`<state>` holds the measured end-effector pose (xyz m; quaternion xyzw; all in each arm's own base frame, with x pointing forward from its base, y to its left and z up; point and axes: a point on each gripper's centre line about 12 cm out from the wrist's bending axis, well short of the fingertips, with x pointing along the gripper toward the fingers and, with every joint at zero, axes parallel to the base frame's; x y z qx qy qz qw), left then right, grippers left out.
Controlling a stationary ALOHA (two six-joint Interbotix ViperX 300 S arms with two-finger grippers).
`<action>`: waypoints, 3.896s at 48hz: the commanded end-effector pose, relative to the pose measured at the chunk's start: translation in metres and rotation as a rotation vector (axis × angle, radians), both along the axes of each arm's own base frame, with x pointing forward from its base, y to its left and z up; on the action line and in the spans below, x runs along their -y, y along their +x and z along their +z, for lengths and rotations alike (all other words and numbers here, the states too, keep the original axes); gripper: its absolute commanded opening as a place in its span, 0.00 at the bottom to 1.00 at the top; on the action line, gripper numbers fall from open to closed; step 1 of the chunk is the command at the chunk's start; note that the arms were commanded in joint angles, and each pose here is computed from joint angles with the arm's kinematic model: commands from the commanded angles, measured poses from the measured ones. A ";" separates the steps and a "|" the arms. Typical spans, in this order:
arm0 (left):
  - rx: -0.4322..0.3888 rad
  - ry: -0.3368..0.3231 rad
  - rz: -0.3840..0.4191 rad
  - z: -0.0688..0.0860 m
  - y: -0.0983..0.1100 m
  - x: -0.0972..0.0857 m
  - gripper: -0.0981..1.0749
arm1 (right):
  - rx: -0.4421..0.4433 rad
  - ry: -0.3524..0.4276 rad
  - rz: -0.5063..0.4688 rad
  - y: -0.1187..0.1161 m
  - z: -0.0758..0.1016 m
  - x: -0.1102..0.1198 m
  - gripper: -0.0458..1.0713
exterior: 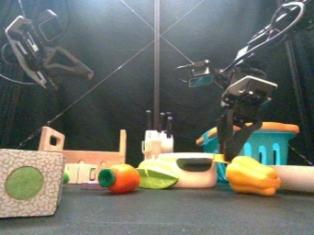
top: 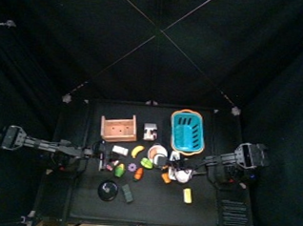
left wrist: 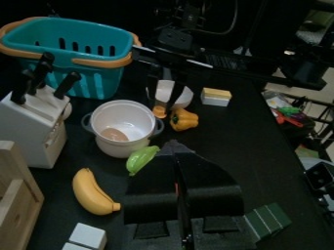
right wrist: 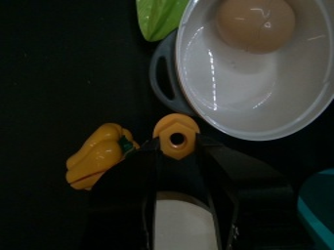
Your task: Place yellow nut in basket
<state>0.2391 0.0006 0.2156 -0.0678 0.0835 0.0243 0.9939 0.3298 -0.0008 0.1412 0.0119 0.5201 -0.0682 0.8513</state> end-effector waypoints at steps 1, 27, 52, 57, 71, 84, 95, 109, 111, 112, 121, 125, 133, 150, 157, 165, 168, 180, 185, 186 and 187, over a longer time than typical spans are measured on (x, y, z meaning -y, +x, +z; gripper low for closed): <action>0.041 0.002 0.004 0.009 0.004 -0.001 0.07 | 0.060 0.013 -0.003 0.006 0.019 -0.003 0.61; 0.072 0.002 0.013 0.015 0.006 -0.002 0.07 | 0.042 -0.010 0.012 0.004 0.018 -0.002 0.61; 0.068 0.004 0.012 0.014 0.005 -0.002 0.07 | 0.078 -0.025 -0.010 0.010 0.042 0.004 0.61; 0.067 0.002 0.011 0.014 0.005 -0.002 0.07 | 0.100 -0.041 -0.027 0.010 0.064 0.010 0.61; 0.082 0.005 0.013 0.019 0.006 -0.002 0.07 | 0.174 -0.082 -0.163 -0.017 0.122 0.048 0.61; 0.144 0.024 0.017 0.047 0.003 -0.006 0.07 | 0.247 -0.102 -0.340 -0.061 0.142 0.094 0.61; 0.169 0.080 0.033 0.060 -0.014 -0.014 0.07 | 0.240 -0.105 -0.447 -0.082 0.126 0.120 0.61; 0.135 0.083 0.040 0.036 -0.025 -0.015 0.07 | 0.171 -0.101 -0.511 -0.090 0.103 0.137 0.62; 0.134 0.084 0.039 0.035 -0.026 -0.015 0.07 | 0.159 -0.101 -0.523 -0.092 0.099 0.140 0.62; 0.129 0.085 0.038 0.034 -0.026 -0.015 0.07 | 0.154 -0.102 -0.526 -0.093 0.098 0.140 0.62; 0.117 0.099 0.029 0.029 -0.027 -0.014 0.07 | 0.101 -0.095 -0.558 -0.102 0.082 0.146 0.63; 0.115 0.103 0.027 0.029 -0.027 -0.014 0.07 | 0.087 -0.093 -0.576 -0.107 0.077 0.149 0.65; 0.110 0.102 0.025 0.028 -0.027 -0.013 0.07 | 0.078 -0.092 -0.581 -0.110 0.073 0.150 0.73; 0.107 0.100 0.028 0.026 -0.028 -0.014 0.07 | 0.073 -0.086 -0.581 -0.111 0.070 0.149 0.80; 0.104 0.102 0.027 0.025 -0.028 -0.014 0.07 | 0.074 -0.085 -0.579 -0.110 0.070 0.148 0.80; 0.107 0.102 0.027 0.026 -0.028 -0.014 0.07 | 0.070 -0.081 -0.575 -0.110 0.068 0.146 0.80; 0.106 0.103 0.027 0.025 -0.028 -0.014 0.07 | 0.070 -0.081 -0.572 -0.110 0.068 0.145 0.80; 0.109 0.103 0.027 0.026 -0.028 -0.014 0.07 | 0.076 -0.082 -0.567 -0.109 0.069 0.145 0.80; 0.107 0.103 0.027 0.026 -0.028 -0.014 0.07 | 0.076 -0.082 -0.564 -0.108 0.069 0.144 0.80; 0.109 0.103 0.027 0.026 -0.028 -0.014 0.07 | 0.076 -0.082 -0.564 -0.108 0.069 0.144 0.80; 0.109 0.103 0.027 0.026 -0.028 -0.014 0.07 | 0.076 -0.082 -0.564 -0.108 0.069 0.144 0.80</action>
